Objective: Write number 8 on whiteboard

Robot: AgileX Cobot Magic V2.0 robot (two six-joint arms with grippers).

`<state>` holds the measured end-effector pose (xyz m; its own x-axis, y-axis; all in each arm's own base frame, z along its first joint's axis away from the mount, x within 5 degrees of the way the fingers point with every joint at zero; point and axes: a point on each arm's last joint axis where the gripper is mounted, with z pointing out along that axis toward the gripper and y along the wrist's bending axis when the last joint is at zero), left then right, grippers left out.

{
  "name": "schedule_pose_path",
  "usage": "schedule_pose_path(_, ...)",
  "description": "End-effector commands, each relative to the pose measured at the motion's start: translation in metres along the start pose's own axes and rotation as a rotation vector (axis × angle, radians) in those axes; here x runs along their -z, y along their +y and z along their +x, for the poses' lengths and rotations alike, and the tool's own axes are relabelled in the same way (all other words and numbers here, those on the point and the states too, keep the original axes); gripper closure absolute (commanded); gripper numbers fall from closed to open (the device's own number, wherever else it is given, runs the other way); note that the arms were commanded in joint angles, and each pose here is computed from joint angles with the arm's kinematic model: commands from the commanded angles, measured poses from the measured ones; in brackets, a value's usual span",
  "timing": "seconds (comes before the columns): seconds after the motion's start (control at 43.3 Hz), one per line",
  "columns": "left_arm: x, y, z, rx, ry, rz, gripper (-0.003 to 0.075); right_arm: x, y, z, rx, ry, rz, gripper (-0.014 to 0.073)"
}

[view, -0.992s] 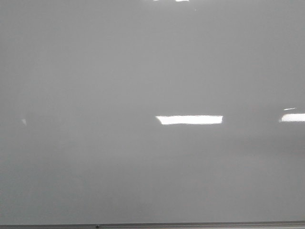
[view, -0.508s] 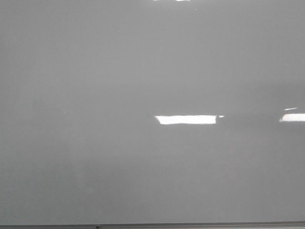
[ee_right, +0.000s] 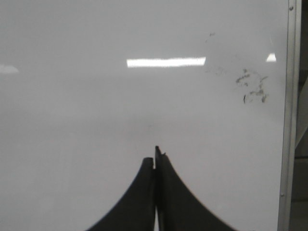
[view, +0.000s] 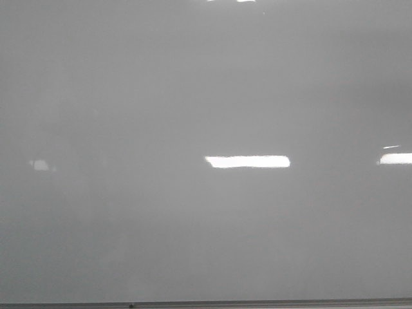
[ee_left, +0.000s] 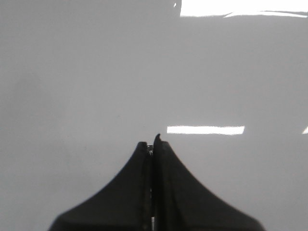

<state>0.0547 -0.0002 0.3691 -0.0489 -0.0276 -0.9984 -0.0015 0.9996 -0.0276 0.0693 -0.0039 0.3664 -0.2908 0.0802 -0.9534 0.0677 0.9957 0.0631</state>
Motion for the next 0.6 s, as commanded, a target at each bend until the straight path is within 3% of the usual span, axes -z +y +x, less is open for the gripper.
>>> schedule_pose_path(0.0, -0.008, -0.001, -0.014, 0.014, -0.028, 0.007, 0.0741, -0.009, 0.002, -0.019, 0.007, 0.004, 0.001, 0.0703)
schedule_pose_path(0.254, -0.023, -0.001, -0.003, 0.015, 0.096, 0.004, 0.0741, -0.035, 0.002, -0.016, 0.015, 0.109, 0.009, 0.0703)
schedule_pose_path(0.415, -0.029, 0.000, 0.003, 0.015, 0.161, 0.002, 0.0740, -0.048, 0.004, -0.012, 0.117, 0.178, -0.008, 0.0686)
schedule_pose_path(0.508, -0.035, 0.000, 0.009, -0.010, 0.225, 0.002, 0.0707, -0.050, 0.007, -0.011, 0.135, 0.198, -0.033, 0.0580)
schedule_pose_path(0.577, -0.041, 0.000, 0.013, -0.030, 0.280, 0.004, 0.0620, -0.051, 0.009, -0.009, 0.142, 0.214, -0.048, 0.0455)
